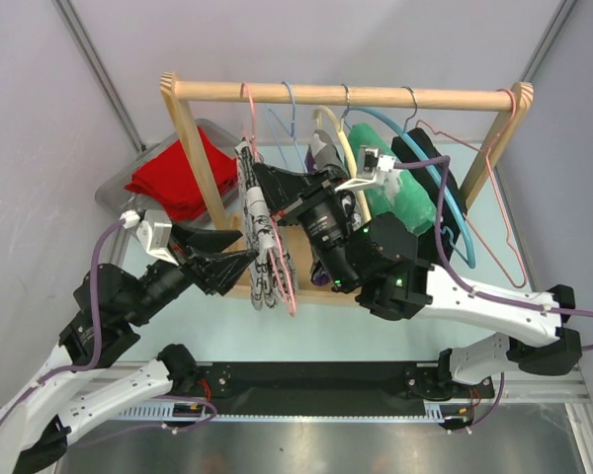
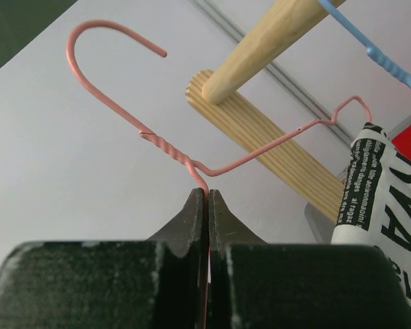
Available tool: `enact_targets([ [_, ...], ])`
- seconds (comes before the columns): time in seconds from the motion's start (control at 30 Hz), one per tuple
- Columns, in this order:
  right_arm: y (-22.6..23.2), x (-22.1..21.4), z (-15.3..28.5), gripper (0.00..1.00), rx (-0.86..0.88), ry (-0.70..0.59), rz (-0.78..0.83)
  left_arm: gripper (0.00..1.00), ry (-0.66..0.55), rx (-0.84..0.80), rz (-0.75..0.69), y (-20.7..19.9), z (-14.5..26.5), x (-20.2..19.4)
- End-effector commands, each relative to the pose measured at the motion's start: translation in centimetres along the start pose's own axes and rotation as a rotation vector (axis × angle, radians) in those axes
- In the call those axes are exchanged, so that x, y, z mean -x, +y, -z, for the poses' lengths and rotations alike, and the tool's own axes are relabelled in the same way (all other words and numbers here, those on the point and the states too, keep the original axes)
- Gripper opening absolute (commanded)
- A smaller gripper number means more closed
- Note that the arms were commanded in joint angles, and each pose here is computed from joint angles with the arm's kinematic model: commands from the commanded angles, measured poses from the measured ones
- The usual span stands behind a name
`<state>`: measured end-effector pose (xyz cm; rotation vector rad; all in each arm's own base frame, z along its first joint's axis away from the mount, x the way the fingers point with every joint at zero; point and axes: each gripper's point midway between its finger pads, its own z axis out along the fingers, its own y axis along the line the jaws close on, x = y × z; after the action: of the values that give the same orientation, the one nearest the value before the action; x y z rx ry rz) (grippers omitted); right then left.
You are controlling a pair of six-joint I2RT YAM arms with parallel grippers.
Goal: Remove the trousers from the hanger
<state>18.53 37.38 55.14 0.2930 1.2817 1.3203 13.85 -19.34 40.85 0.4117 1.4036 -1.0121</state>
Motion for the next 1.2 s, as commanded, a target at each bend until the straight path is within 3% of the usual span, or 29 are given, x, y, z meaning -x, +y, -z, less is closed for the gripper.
enact_targets([
  [0.0,3.5,7.3,-0.7,0.0,0.002,-0.268,-0.1,0.66,-0.04,0.034,-0.067,0.6,-0.5,1.2],
  [0.17,3.4,6.0,-1.3,0.0,-0.043,-0.301,-0.048,0.73,-0.074,0.043,-0.113,0.8,0.8,2.1],
  [0.47,5.1,5.6,-1.4,0.0,-0.064,-0.346,-0.068,0.71,-0.017,0.158,-0.233,3.6,0.8,0.7],
  [0.67,5.7,4.6,-1.9,0.0,-0.067,-0.341,-0.076,0.65,0.003,0.2,-0.239,4.5,1.1,0.0],
  [0.8,6.1,4.3,-1.9,0.0,-0.052,-0.322,-0.108,0.54,0.009,0.259,-0.257,5.6,1.4,-0.1],
  [0.9,6.3,4.0,-1.9,0.0,-0.042,-0.305,-0.138,0.54,0.005,0.278,-0.265,5.9,1.5,0.1],
  [1.17,6.2,4.0,-1.9,0.0,-0.048,-0.285,-0.184,0.68,-0.017,0.224,-0.261,4.9,0.9,0.7],
])
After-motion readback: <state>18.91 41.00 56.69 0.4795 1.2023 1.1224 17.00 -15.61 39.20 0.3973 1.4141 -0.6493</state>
